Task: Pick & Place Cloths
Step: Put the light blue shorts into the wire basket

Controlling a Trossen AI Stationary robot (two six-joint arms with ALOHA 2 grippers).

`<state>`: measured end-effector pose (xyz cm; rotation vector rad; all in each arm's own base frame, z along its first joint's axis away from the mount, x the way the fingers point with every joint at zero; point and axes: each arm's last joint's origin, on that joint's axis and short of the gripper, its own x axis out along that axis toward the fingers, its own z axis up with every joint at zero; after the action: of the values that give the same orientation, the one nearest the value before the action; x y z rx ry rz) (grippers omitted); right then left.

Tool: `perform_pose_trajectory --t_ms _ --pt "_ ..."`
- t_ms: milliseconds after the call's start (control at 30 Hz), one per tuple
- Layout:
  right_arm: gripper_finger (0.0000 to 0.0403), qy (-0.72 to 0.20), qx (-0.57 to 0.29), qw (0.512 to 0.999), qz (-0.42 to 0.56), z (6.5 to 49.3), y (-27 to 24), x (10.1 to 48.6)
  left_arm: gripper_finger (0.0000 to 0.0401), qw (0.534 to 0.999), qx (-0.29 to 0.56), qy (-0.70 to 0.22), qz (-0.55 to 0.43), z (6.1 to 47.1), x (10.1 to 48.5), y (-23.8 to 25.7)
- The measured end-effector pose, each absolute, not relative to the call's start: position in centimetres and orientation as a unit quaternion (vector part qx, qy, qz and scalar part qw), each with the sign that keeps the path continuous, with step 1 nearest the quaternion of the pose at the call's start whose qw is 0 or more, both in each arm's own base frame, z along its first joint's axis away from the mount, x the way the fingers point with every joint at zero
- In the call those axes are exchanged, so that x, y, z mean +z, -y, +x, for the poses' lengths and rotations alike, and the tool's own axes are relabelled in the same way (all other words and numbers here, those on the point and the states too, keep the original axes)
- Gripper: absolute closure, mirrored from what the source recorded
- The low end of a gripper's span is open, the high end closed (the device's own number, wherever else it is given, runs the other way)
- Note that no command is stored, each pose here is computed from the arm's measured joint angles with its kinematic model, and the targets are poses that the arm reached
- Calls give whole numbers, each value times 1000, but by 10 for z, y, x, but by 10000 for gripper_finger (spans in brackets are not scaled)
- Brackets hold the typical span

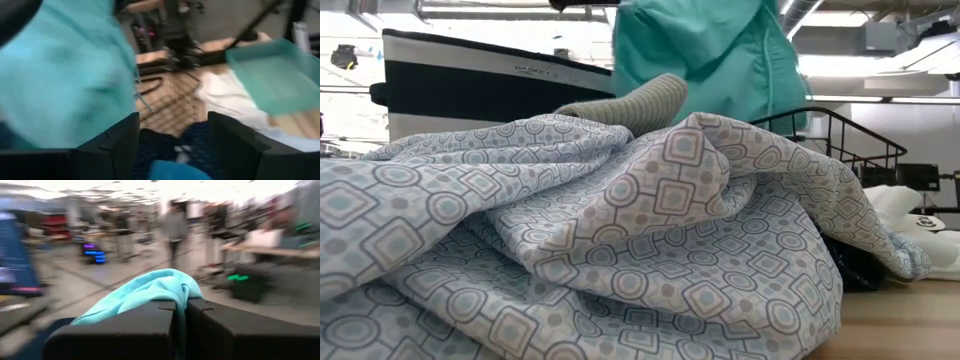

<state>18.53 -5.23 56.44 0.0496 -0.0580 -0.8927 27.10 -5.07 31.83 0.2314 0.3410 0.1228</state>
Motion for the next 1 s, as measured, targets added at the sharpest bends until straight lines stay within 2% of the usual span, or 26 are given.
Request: perform_pose_trajectory --t_ms 100,233,400,533,800,1000 --pt "403 20 -492 870 -30 180 49 570 182 978 47 -164 120 272 316 64" --pt "403 28 -536 840 -78 175 45 582 182 984 74 -116 112 266 330 71" --pt "403 50 -520 848 -89 174 32 590 182 989 122 -36 80 247 359 64" --pt "403 30 -516 851 -93 176 17 588 183 986 156 8 57 226 379 55" --pt "403 -42 -510 855 -87 183 -10 565 183 982 173 75 19 186 407 42" --pt "403 -91 -510 853 -61 195 -18 525 183 981 173 91 11 175 413 38"
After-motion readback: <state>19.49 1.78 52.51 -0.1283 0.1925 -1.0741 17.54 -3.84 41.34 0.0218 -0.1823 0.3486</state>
